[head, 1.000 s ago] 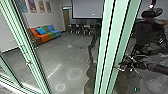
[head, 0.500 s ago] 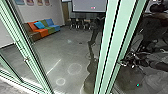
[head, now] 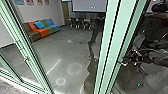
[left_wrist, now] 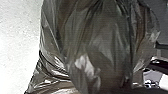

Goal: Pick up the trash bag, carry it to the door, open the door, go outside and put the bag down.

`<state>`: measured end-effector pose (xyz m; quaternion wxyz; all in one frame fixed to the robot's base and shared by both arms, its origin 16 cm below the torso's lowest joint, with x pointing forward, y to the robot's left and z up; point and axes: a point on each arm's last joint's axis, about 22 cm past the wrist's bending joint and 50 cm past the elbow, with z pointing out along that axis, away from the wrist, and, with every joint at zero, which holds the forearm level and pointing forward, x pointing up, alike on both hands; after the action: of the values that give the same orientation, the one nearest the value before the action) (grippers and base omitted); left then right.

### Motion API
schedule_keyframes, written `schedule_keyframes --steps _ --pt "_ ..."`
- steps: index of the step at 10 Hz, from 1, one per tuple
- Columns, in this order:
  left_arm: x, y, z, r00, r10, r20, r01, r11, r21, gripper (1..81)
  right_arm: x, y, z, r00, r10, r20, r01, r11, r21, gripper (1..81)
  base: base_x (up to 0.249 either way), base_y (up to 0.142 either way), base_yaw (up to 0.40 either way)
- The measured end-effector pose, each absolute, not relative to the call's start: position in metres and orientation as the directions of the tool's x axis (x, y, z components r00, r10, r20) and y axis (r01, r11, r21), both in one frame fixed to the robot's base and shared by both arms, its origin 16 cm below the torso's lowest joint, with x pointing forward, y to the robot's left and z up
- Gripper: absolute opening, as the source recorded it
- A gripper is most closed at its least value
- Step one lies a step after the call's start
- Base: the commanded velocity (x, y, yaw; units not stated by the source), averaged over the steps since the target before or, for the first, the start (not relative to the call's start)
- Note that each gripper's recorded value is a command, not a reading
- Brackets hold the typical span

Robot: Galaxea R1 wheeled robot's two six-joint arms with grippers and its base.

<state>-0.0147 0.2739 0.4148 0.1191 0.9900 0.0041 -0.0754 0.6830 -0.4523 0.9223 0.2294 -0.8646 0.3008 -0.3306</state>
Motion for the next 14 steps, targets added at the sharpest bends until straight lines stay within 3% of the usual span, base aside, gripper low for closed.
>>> schedule_keyframes --steps 7,14 --pt "0.003 0.267 0.411 0.987 -0.067 -0.147 -0.029 -0.968 0.248 1.0 0.659 -0.500 0.960 0.578 -0.658 0.483 -0.397 -0.743 -0.539 81.1 0.000 0.000 0.000" --pt "0.002 0.263 0.411 0.987 -0.067 -0.146 -0.029 -0.968 0.251 1.0 0.687 -0.514 1.023 0.577 -0.497 0.648 -0.300 -0.867 -0.398 81.1 0.000 0.000 0.000"
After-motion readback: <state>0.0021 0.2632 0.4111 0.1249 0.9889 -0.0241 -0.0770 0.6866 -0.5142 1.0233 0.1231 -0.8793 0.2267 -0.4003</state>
